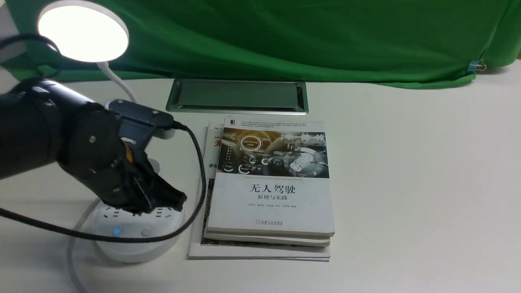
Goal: Turn off the desk lamp on the white desktop by hand.
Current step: 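Press the power button on the round power strip under the lamp with the left gripper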
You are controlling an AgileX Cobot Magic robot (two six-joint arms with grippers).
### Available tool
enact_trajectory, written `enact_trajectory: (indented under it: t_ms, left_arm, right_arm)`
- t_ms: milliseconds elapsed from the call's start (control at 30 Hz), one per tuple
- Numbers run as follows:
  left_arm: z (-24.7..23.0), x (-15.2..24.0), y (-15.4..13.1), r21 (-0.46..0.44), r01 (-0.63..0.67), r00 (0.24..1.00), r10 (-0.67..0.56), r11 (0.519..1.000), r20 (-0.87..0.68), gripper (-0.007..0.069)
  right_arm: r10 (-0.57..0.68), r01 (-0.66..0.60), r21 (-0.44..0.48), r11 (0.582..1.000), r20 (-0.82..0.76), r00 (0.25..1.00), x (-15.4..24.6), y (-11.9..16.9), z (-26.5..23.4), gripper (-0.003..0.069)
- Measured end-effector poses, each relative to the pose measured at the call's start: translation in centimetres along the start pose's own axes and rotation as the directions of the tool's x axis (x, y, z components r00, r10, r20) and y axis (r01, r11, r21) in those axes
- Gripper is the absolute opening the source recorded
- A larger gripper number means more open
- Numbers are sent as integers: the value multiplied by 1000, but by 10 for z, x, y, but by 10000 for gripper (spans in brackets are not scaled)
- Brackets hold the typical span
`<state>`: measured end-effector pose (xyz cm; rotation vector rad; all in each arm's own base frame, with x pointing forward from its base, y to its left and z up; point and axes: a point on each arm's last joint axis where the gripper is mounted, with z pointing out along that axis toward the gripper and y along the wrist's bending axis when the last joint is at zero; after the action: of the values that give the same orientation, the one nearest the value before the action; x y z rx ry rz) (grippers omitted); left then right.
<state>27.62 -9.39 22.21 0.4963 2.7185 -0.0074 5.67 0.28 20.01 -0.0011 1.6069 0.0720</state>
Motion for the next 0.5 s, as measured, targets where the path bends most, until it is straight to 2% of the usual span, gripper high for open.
enact_trajectory:
  t_ms: [267, 500]
  left_arm:
    - [32, 25, 2, 81, 63, 996, -57, 995, -69, 12]
    - [42, 24, -1, 110, 72, 997, -68, 991, -39, 11]
  right_arm:
    - [0, 0, 0, 1000, 0, 1000, 0, 0, 0, 35]
    - [0, 0, 0, 1000, 0, 1000, 0, 0, 0, 35]
